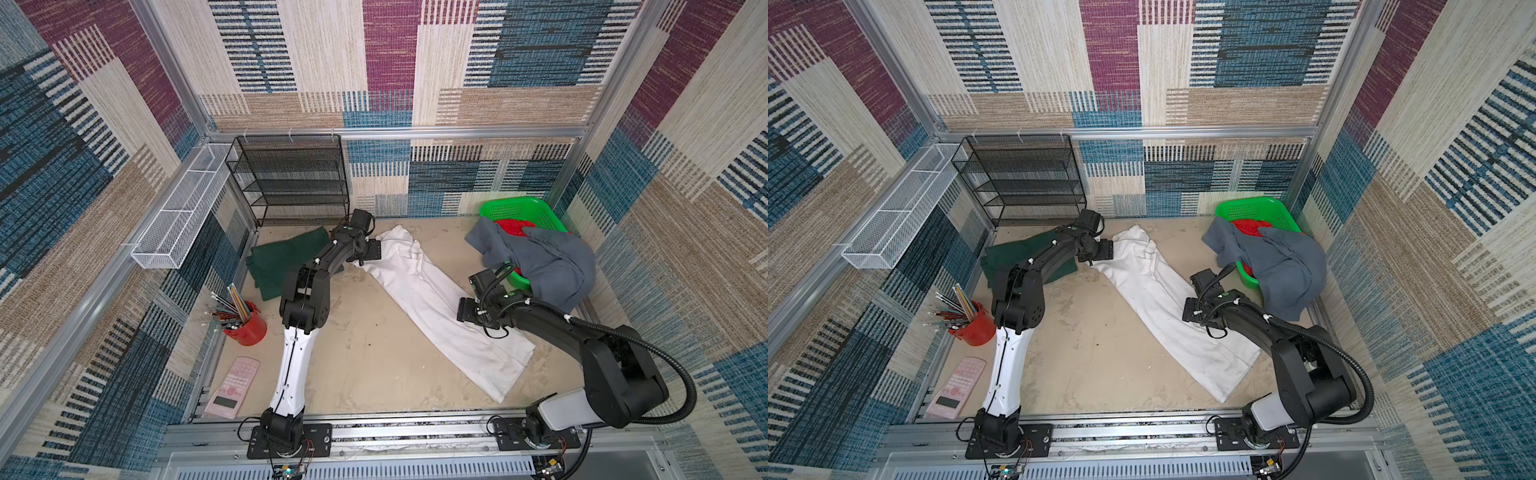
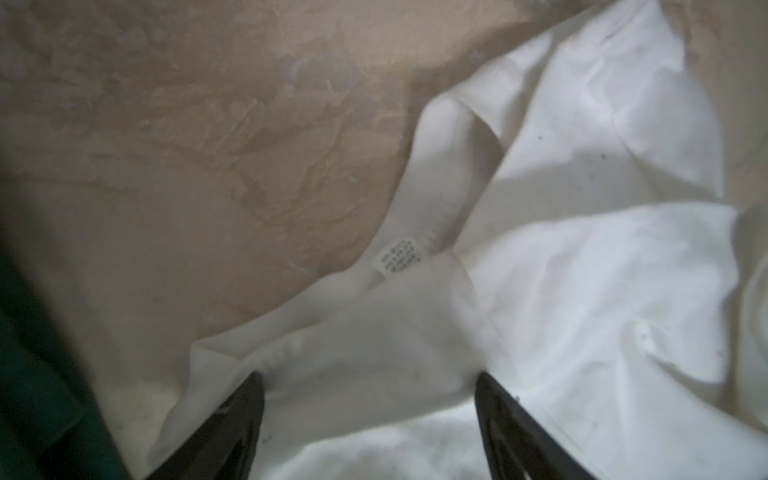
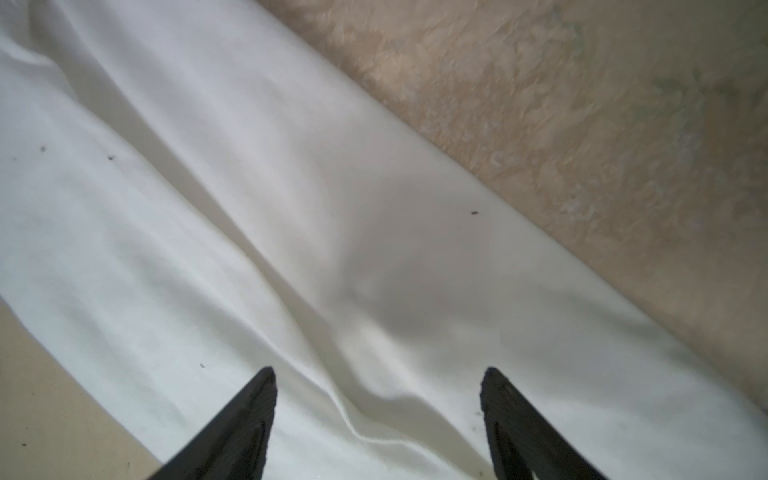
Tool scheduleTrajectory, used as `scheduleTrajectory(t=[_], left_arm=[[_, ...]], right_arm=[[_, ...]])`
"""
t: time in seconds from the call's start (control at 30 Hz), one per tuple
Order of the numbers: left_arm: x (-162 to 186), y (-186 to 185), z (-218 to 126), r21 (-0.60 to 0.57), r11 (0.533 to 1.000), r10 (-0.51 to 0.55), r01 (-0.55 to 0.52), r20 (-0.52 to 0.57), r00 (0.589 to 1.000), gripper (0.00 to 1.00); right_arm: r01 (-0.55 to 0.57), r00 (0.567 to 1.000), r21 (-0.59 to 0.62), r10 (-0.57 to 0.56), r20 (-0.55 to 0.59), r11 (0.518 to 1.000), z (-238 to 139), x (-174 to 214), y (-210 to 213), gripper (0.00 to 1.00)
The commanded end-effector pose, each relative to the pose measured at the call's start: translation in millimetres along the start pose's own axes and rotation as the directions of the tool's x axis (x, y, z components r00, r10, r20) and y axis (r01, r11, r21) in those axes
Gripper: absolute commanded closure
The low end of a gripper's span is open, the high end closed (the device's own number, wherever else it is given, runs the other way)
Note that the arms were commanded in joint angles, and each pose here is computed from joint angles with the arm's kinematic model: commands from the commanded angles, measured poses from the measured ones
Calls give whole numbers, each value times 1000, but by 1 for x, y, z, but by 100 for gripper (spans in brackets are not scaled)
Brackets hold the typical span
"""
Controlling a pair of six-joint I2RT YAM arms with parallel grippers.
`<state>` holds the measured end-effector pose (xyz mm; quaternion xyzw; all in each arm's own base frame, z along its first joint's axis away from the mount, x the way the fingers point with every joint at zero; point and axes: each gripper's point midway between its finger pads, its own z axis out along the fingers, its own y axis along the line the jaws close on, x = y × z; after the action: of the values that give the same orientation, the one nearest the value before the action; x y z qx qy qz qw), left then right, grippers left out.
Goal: Fold and stack the t-shirts
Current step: 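Drag the strip's middle toward the left gripper with the right gripper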
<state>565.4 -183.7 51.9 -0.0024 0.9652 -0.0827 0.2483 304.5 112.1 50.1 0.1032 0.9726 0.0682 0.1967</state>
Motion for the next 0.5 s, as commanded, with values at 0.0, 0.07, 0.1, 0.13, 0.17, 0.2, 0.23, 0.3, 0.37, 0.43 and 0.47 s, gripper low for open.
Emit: scheduleTrajectory(t=[0.0,0.07,0.1,0.13,0.17,0.2,0.23,0.3,0.37,0.43,0.47], left_arm=[[-3,-2,7,7,1000,8,-8,-20,1000,19],[-7,-4,15,14,999,29,-29,-30,999,19],[-10,-5,17,20,999,38,-37,-33,999,20],[-13,-7,20,23,999,45,-44,-32,998,20],[-16,-9,22,30,998,54,-53,-28,998,20],[-20,-12,24,40,997,65,-64,-18,998,20],[-23,-14,25,49,996,74,-73,-7,997,20],[-31,-17,28,60,994,86,-87,23,996,20],[-37,-20,29,75,993,89,-93,50,995,20],[-41,-23,32,96,991,89,-95,71,994,20],[-43,-27,32,112,989,86,-95,82,993,20]], right_arm=[[8,1000,28,-8,0,1000,8,1,-5,22],[10,1000,38,-9,-17,999,12,5,-6,23],[11,1000,42,-10,-24,999,13,6,-7,23],[13,999,47,-11,-33,999,15,7,-8,24],[14,999,49,-12,-42,999,16,8,-8,24],[16,999,50,-13,-51,999,17,9,-7,25],[19,998,47,-16,-60,999,18,10,-6,25],[20,996,34,-17,-88,999,19,16,-4,26],[24,994,12,-23,-108,1000,18,22,-2,26],[25,992,3,-25,-123,1000,17,29,-1,26],[29,991,-4,-29,-131,1000,16,32,2,27]])
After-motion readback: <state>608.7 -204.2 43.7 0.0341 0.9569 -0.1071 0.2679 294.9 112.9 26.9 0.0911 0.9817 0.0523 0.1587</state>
